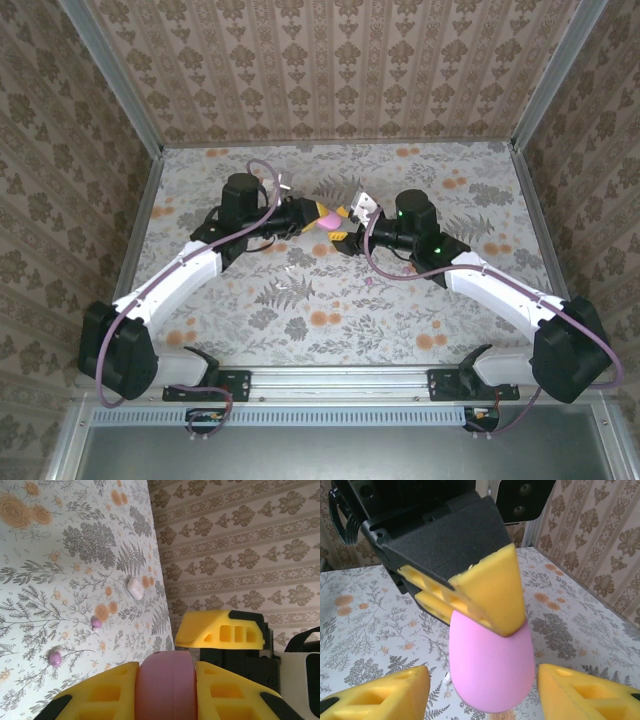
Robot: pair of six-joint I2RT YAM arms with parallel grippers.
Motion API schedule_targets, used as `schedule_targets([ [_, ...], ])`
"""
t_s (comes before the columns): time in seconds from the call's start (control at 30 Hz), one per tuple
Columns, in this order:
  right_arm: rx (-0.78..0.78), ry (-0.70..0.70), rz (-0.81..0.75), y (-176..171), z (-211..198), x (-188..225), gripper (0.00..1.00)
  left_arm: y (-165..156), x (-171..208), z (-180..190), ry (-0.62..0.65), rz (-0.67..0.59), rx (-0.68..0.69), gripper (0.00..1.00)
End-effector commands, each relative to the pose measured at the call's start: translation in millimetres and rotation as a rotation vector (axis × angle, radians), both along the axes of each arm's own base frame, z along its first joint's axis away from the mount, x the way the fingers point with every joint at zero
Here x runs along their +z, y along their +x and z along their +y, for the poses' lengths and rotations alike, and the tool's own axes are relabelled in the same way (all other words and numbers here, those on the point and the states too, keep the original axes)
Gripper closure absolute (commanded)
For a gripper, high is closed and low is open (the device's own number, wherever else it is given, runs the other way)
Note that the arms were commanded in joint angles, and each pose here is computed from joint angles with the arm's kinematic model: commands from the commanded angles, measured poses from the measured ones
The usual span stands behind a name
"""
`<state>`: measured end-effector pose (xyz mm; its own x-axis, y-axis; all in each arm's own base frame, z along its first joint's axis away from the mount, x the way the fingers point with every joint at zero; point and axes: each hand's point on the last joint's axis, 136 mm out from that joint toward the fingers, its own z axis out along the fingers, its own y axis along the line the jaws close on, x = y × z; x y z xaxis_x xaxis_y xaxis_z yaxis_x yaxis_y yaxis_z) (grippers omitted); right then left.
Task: Insert the wireless bluetooth earbuds into the charging case
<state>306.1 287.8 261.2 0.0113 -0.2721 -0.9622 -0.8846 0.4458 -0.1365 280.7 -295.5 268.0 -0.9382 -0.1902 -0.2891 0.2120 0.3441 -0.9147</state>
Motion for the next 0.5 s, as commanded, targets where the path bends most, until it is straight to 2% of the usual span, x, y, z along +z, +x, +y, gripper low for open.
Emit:
schedule_targets([
  [0.0, 0.036, 0.016, -0.019, -2.1, 2.4, 10.2, 0.41, -7.6, 38.9, -3.3, -0.084, -0.067, -0.028, 0.89],
  [0.1, 0.042, 0.046, -0.022, -1.6, 4.4, 18.0, 0.45, -10.2, 39.5, -4.2, -0.093, -0.05, -0.043, 0.89],
  [0.47, 0.043, 0.095, -0.016, 3.9, 8.9, 27.7, 0.51, -13.1, 37.8, -3.3, -0.085, -0.045, -0.051, 0.89],
])
